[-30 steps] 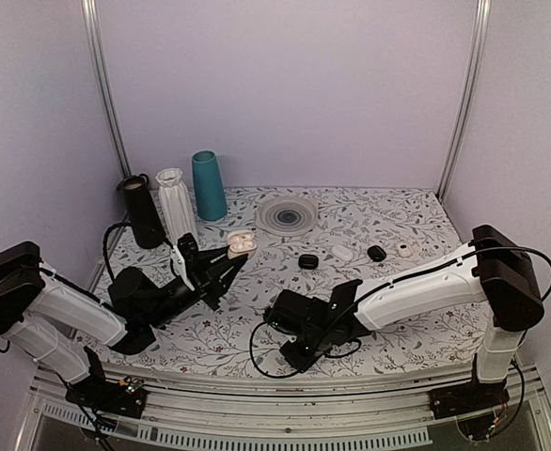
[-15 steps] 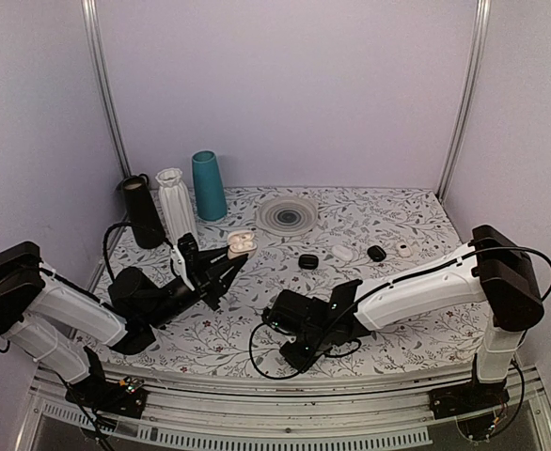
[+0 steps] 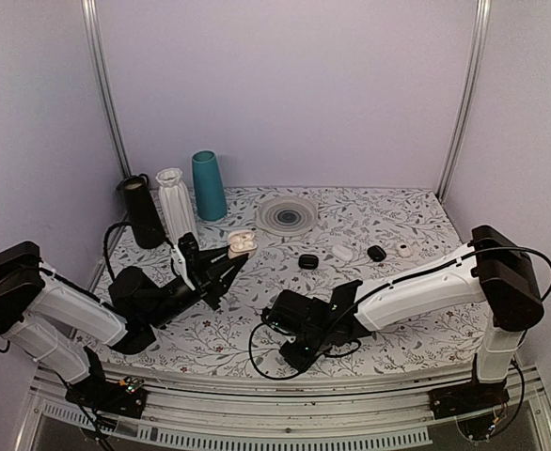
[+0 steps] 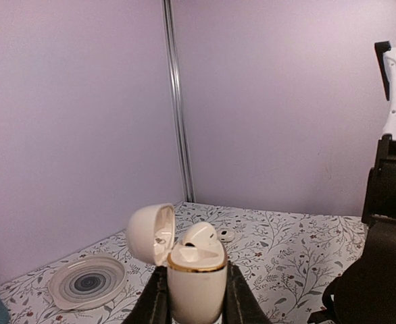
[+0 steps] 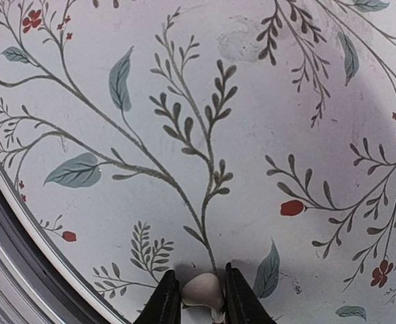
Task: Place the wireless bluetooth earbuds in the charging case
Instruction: Pick up the left earbud from the corner of the board, then place the left earbud in the left side groove of the charging case.
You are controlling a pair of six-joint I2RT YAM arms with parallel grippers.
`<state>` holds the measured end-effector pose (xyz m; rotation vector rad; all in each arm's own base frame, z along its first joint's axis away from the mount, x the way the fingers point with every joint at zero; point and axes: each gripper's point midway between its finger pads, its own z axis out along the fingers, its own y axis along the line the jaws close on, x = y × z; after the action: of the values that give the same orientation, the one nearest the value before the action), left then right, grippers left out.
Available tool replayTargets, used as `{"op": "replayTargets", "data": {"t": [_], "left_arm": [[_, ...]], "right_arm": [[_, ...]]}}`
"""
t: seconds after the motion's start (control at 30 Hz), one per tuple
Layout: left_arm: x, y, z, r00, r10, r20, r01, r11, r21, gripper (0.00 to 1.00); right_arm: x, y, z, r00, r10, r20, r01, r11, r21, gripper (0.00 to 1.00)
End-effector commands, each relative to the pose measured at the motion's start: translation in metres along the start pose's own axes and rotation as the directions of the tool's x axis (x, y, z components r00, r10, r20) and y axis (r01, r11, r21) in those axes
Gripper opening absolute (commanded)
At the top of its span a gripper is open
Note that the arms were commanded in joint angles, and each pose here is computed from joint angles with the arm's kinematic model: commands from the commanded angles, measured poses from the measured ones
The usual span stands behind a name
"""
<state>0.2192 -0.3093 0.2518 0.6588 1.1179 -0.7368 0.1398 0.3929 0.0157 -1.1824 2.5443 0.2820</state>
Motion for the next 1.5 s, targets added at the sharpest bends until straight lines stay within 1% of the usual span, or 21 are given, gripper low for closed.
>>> {"op": "replayTargets", "data": {"t": [0.0,0.03,0.07,0.1,0.23,0.47,0.57,0.67,0.77,0.87,1.03,1.13,1.2,1.47], "left_arm": [[-0.012,0.007,0.004,0.999,-0.003,0.034,0.003,1.0,-0.023,0.0],[-0.011,0.007,0.004,0.999,-0.003,0.032,0.003,1.0,-0.022,0.0],[-0.01,0.007,0.005,1.0,-0.003,0.029,0.004,1.0,-0.024,0.0],[-0.009,0.007,0.005,1.0,-0.005,0.028,0.005,1.0,-0.024,0.0],[-0.009,0.01,0.005,0.999,-0.027,0.029,0.028,0.999,-0.032,0.0],[-0.007,0.015,0.011,0.998,-0.065,0.015,0.066,0.997,-0.03,0.0],[-0.007,0.013,0.012,0.997,-0.079,0.017,0.079,0.997,-0.009,0.0],[-0.008,0.01,0.012,0.996,-0.083,0.026,0.082,0.996,0.022,0.0],[-0.011,0.003,0.013,0.996,-0.081,0.041,0.077,0.994,0.071,0.0],[-0.012,-0.005,0.015,0.996,-0.077,0.041,0.072,0.99,0.121,0.0],[-0.014,-0.021,0.019,0.994,-0.098,0.043,0.087,0.972,0.217,0.0],[-0.014,-0.03,0.022,0.992,-0.12,0.038,0.106,0.956,0.272,0.0],[-0.015,-0.036,0.022,0.99,-0.134,0.035,0.118,0.946,0.302,0.0],[-0.019,-0.044,0.028,0.982,-0.186,0.023,0.166,0.923,0.348,0.0]], "right_arm": [[0.008,-0.007,0.005,1.0,0.019,-0.02,-0.018,0.999,0.026,0.2],[0.006,-0.008,0.004,0.999,0.041,-0.014,-0.041,0.999,0.021,0.2],[0.001,-0.007,0.001,0.998,0.056,0.004,-0.056,0.998,0.009,0.17],[-0.003,-0.007,-0.001,0.997,0.078,0.022,-0.078,0.997,-0.004,0.16],[-0.024,-0.009,-0.021,0.98,0.16,0.117,-0.153,0.986,-0.062,0.15],[-0.057,-0.025,-0.07,0.92,0.26,0.293,-0.236,0.965,-0.116,0.15],[-0.079,-0.028,-0.106,0.872,0.289,0.394,-0.245,0.956,-0.159,0.15],[-0.101,-0.03,-0.149,0.809,0.311,0.499,-0.235,0.949,-0.209,0.15],[-0.121,-0.028,-0.196,0.736,0.324,0.595,-0.196,0.942,-0.27,0.16],[-0.136,-0.021,-0.23,0.681,0.325,0.657,-0.14,0.937,-0.32,0.16],[-0.159,-0.01,-0.263,0.619,0.323,0.716,-0.067,0.93,-0.362,0.17],[-0.168,-0.004,-0.266,0.608,0.316,0.729,-0.036,0.928,-0.372,0.17],[-0.178,-0.001,-0.28,0.58,0.321,0.749,-0.016,0.923,-0.384,0.17],[-0.189,0.007,-0.275,0.57,0.308,0.762,0.018,0.922,-0.386,0.17]]}}
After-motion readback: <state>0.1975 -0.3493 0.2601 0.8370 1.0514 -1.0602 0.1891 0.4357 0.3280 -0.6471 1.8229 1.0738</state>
